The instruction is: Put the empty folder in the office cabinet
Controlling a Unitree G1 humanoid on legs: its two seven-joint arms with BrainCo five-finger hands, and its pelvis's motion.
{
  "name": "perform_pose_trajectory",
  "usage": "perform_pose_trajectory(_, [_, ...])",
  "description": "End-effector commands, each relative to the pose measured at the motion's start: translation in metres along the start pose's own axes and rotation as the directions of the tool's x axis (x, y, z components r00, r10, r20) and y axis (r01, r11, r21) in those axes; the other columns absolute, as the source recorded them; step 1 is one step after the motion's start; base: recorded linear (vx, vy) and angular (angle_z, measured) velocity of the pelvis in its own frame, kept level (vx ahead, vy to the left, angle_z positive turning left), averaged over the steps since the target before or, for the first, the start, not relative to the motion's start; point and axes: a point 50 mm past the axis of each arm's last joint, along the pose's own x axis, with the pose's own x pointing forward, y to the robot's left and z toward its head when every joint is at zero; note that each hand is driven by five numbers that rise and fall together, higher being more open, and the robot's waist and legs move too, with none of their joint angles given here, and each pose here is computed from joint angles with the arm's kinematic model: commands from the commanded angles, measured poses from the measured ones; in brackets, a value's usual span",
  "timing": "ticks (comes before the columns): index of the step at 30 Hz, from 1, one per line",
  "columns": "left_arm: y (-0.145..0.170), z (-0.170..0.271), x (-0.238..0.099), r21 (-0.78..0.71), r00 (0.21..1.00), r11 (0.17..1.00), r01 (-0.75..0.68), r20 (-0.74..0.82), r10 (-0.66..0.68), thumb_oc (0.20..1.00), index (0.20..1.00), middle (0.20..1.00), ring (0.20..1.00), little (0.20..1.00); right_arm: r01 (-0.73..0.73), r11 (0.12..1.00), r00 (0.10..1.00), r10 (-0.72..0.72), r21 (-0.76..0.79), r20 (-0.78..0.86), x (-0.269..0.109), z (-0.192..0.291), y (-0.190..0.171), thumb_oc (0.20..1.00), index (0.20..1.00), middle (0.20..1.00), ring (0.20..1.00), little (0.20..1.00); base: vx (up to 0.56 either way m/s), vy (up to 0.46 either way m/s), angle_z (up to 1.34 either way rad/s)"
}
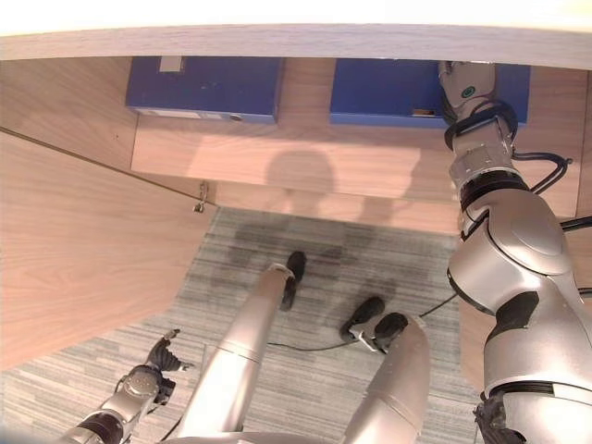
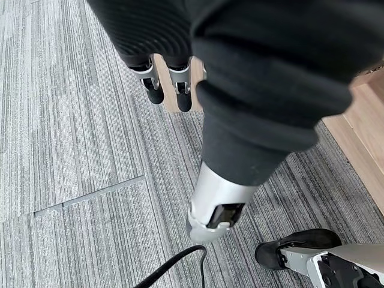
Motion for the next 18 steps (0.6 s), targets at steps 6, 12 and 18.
perform_pose_trajectory(6, [0.000,0.003,0.000,-0.036,1.000,0.999,-0.026,0.015,0.026,1.000,1.000,1.000,1.000,1.000,0.109,0.993,0.994,-0.107,-0.048,0.026,0.003,0.011,-0.015,1.000,1.000,1.000,1.000,1.000,-0.01,-0.006,0.00])
perform_pose_trajectory(12, [0.005,0.005,0.002,-0.033,0.999,0.999,-0.040,0.015,0.041,1.000,1.000,1.000,1.000,1.000,0.126,0.991,0.990,-0.128,0.036,0.062,-0.001,0.035,-0.018,1.000,1.000,1.000,1.000,1.000,-0.04,-0.016,-0.01])
perform_pose_trajectory(18, [0.008,0.005,0.004,-0.012,0.999,0.999,-0.038,0.010,0.038,1.000,1.000,1.000,1.000,1.000,0.079,0.997,0.987,-0.076,-0.016,0.143,-0.011,0.064,-0.007,1.000,1.000,1.000,1.000,1.000,-0.01,-0.044,-0.03])
